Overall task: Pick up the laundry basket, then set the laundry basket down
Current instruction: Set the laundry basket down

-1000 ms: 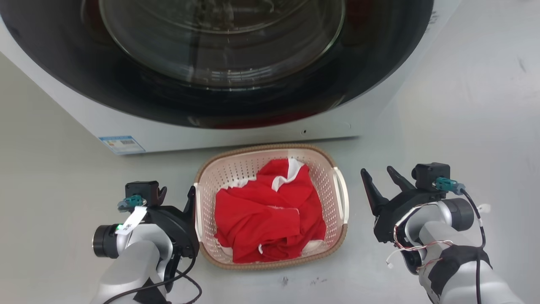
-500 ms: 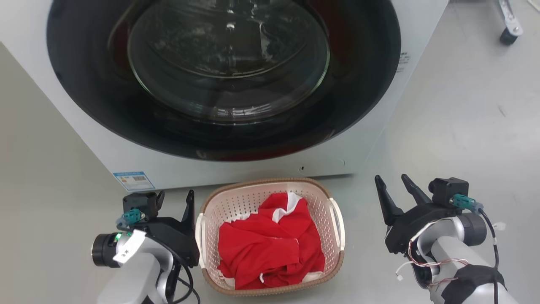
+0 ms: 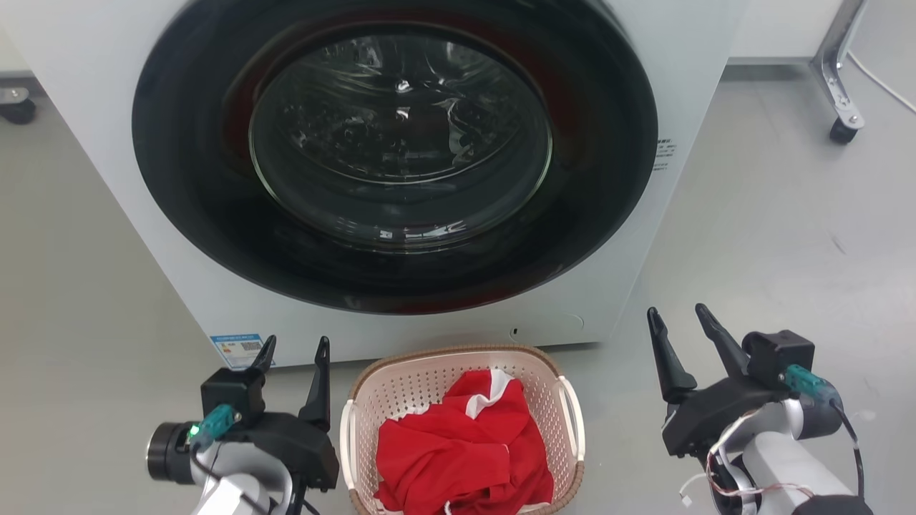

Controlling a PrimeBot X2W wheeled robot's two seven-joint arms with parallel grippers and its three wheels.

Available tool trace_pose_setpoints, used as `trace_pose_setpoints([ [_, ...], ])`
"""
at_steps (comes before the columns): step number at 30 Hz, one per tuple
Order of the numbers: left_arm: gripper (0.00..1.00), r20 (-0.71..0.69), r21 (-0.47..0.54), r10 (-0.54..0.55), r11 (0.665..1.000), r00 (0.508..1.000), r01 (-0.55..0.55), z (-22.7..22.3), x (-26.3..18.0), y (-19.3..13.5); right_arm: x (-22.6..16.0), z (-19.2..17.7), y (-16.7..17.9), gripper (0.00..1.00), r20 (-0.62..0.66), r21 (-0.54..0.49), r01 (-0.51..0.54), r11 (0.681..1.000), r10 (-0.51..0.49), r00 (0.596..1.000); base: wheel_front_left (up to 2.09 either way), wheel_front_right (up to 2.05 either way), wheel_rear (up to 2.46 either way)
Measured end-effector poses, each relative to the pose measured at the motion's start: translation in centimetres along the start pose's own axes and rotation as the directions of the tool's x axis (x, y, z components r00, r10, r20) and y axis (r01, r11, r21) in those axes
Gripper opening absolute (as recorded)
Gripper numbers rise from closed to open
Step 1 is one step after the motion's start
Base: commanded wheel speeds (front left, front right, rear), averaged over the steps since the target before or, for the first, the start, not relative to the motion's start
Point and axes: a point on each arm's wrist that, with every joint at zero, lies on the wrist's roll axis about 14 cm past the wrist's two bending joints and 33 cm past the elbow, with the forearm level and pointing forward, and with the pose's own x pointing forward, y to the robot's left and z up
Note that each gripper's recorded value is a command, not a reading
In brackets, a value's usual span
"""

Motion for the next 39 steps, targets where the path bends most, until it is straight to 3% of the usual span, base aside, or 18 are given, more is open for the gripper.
trace_pose_setpoints([
  [13, 1.00, 0.165, 0.003, -0.016, 1.000, 0.986, 0.016, 3.7, -3.8, -0.7, -3.8, 1.6, -0.1, 1.00, 0.094, -0.020, 0.034, 0.999, -0.032, 0.995, 0.00, 0.00, 0.00],
  [39, 1.00, 0.206, -0.020, 0.102, 0.995, 0.973, -0.100, 3.3, -7.8, 1.4, -7.2, 1.6, -0.4, 1.00, 0.131, -0.040, 0.071, 0.997, -0.065, 0.989, 0.00, 0.00, 0.00],
])
